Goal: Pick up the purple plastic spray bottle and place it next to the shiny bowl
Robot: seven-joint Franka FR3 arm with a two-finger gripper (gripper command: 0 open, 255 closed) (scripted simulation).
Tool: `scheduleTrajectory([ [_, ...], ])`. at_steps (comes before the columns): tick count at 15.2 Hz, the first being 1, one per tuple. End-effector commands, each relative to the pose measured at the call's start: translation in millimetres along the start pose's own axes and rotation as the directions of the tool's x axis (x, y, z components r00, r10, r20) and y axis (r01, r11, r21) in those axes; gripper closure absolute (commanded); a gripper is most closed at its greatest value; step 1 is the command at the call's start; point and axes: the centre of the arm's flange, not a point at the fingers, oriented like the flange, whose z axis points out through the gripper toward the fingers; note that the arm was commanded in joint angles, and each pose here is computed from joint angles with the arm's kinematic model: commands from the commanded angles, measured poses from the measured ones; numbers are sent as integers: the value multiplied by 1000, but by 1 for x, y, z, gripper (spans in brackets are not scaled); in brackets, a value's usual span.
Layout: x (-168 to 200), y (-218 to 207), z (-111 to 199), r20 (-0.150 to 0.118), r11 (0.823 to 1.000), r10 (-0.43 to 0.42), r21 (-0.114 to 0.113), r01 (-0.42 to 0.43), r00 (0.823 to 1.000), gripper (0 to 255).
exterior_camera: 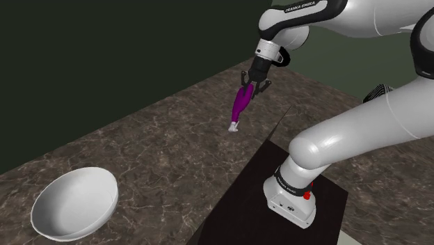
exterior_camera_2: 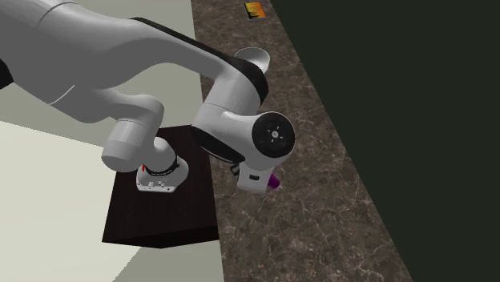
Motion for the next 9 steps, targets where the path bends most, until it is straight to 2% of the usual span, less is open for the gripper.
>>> scheduleTrajectory([
  [1,-4,-1,-11,0,1000,0,0,0,1000,255],
  [9,-17,-5,-51,0,1000,0,0,0,1000,255],
])
